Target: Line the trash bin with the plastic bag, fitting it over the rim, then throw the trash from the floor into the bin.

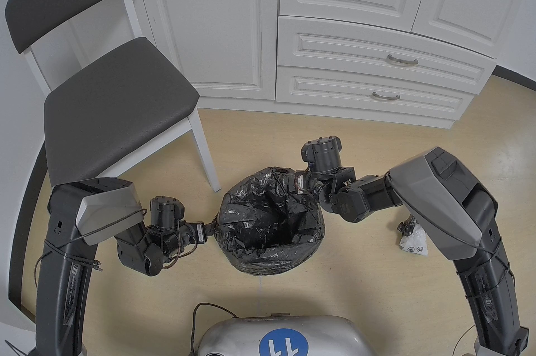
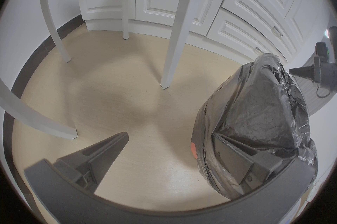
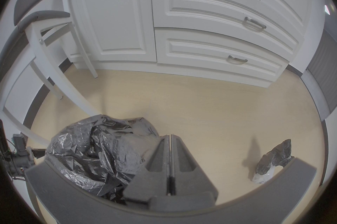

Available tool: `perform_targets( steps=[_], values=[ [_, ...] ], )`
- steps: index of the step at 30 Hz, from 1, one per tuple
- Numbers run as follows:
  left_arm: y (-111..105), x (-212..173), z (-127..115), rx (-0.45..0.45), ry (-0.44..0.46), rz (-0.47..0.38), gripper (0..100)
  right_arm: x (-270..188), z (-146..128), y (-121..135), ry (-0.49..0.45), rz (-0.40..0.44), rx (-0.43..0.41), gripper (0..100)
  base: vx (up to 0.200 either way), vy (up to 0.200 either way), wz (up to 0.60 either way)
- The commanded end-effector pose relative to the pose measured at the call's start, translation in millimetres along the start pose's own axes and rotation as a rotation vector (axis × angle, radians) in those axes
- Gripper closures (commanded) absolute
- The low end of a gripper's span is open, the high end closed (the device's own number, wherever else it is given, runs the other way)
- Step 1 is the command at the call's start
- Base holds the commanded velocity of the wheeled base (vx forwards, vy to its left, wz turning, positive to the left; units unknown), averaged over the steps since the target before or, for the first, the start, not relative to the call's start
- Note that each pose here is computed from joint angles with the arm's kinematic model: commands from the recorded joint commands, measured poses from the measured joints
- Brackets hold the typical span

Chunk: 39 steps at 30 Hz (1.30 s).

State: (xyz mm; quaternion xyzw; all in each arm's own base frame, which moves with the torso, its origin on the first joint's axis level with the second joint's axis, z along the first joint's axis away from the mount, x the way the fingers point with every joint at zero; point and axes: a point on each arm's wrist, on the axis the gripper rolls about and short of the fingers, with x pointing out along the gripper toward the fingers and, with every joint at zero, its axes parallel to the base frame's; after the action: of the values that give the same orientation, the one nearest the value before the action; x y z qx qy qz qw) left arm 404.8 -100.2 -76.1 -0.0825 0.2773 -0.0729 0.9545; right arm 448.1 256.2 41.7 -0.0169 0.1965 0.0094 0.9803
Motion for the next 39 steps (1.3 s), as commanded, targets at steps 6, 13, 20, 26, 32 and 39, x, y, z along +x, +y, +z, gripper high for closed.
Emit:
perform_targets(
  steps=[6, 13, 20, 26, 32, 39],
  values=[
    [0, 0, 0, 0.000, 0.001, -0.001, 0, 27, -25, -18, 0.050, -0.049, 0.002, 100, 0.000, 0.000, 0.00],
    [1, 0, 1, -0.003, -0.001, 0.000, 0, 27, -44, -13, 0.134, -0.013, 0.038, 100, 0.000, 0.000, 0.00],
    [2, 0, 1, -0.005, -0.004, -0.001, 0, 20, -47, -5, 0.302, 0.078, 0.199, 100, 0.000, 0.000, 0.00],
    [3, 1, 2, -0.006, -0.005, 0.000, 0, 18, -43, -10, 0.355, 0.092, 0.280, 100, 0.000, 0.000, 0.00],
    [3, 1, 2, -0.007, -0.009, 0.000, 0, 17, -37, -12, 0.345, 0.096, 0.304, 100, 0.000, 0.000, 0.00],
    [5, 1, 2, -0.007, -0.011, 0.002, 0, 11, -22, -31, 0.382, 0.156, 0.393, 100, 0.000, 0.000, 0.00]
  ],
)
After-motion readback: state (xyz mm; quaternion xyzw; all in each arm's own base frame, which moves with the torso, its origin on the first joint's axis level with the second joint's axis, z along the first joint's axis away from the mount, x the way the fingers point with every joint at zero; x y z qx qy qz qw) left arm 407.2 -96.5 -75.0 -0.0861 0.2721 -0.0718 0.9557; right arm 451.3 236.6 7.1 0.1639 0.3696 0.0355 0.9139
